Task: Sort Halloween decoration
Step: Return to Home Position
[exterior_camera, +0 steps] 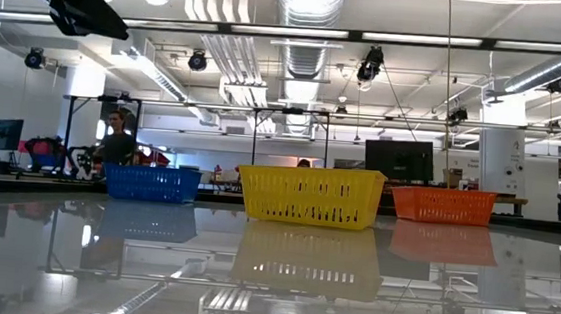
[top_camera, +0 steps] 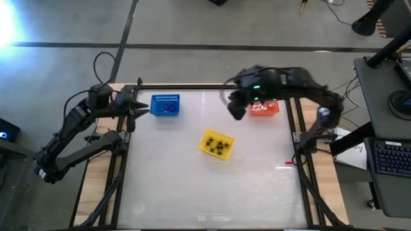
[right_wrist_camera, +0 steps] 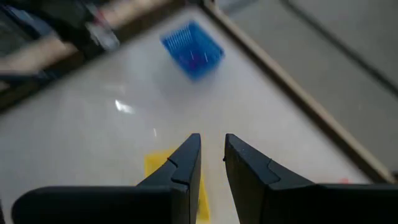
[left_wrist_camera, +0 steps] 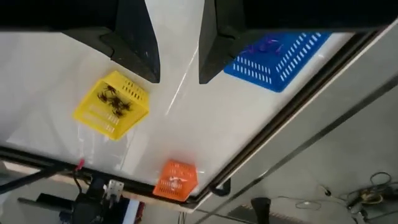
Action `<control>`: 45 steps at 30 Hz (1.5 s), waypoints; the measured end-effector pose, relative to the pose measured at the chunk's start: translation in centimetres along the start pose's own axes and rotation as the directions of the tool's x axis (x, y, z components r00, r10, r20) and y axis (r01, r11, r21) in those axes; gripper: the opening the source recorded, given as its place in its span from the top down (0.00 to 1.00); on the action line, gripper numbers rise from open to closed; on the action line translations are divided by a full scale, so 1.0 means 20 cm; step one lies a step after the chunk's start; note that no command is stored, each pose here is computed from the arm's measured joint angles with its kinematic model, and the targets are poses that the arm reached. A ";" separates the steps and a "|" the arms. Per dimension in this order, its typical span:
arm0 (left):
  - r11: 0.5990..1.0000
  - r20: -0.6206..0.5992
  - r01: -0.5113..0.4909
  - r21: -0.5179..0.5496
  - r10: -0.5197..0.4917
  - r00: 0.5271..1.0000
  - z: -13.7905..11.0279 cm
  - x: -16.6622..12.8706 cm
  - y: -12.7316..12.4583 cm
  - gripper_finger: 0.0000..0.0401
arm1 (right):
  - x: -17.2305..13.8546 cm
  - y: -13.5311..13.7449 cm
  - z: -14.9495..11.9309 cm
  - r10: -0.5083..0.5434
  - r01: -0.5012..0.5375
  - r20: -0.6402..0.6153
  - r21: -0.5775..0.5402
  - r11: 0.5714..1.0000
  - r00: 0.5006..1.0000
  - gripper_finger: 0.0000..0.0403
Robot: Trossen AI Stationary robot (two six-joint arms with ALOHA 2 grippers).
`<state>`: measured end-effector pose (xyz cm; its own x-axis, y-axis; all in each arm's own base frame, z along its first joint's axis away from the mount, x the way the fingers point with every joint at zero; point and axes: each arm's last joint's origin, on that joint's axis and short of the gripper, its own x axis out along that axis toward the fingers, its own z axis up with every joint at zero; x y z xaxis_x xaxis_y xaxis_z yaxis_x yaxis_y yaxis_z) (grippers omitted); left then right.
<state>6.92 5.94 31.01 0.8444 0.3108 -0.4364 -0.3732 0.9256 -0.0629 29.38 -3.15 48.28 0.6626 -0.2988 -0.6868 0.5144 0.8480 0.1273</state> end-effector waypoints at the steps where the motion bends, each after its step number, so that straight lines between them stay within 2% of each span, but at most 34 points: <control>1: 1.000 0.008 -0.001 -0.001 0.001 1.000 0.00 0.00 0.00 0.77 | -0.04 0.00 0.00 0.021 -0.020 0.041 -0.019 1.000 0.999 0.84; 5: 1.000 0.044 -0.006 0.017 0.006 0.999 0.01 -0.04 -0.02 0.77 | -0.14 0.00 -0.03 0.096 -0.078 0.159 -0.118 0.990 0.983 0.84; 10: 1.000 0.087 -0.013 0.025 0.011 0.996 -0.01 -0.06 -0.03 0.77 | -0.16 -0.01 -0.13 0.163 -0.125 0.218 -0.179 0.976 0.962 0.84; 17: 0.999 0.127 -0.029 0.022 0.026 0.992 0.01 -0.10 -0.04 0.77 | -0.07 -0.06 -0.33 0.294 -0.249 0.234 -0.201 0.947 0.927 0.84; 26: 0.996 0.184 -0.018 -0.082 0.033 0.982 0.04 -0.12 -0.05 0.77 | 0.04 -0.15 -0.64 0.470 -0.413 0.340 -0.230 0.881 0.814 0.84; 30: 0.992 0.193 -0.011 -0.125 0.035 0.981 0.04 -0.12 -0.05 0.77 | 0.09 -0.20 -0.78 0.493 -0.442 0.376 -0.218 0.870 0.785 0.84; 37: 0.973 0.193 0.010 -0.233 0.036 0.980 0.04 -0.12 -0.05 0.77 | 0.18 -0.30 -1.01 0.407 -0.413 0.338 -0.058 0.909 0.848 0.84; 40: 0.963 0.193 0.017 -0.268 0.036 0.981 0.04 -0.12 -0.05 0.77 | 0.20 -0.34 -1.11 0.356 -0.358 0.230 -0.036 0.933 0.906 0.84; 42: 0.957 0.193 0.022 -0.291 0.036 0.981 0.04 -0.12 -0.05 0.77 | 0.21 -0.38 -1.19 0.321 -0.331 0.137 0.058 0.942 0.937 0.84; 43: 0.952 0.193 0.025 -0.306 0.036 0.981 0.04 -0.12 -0.05 0.77 | 0.22 -0.39 -1.21 0.315 -0.328 0.122 0.113 0.938 0.941 0.84; 45: 0.943 0.193 0.030 -0.330 0.036 0.981 0.04 -0.12 -0.05 0.77 | 0.25 -0.40 -1.25 0.325 -0.340 0.142 0.099 0.935 0.935 0.84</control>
<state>5.63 4.55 32.82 0.8886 0.3797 -0.2572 -0.4534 0.8114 -0.3688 14.94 -0.37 25.90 0.8640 -0.0658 -0.4992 0.3095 0.8514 0.4234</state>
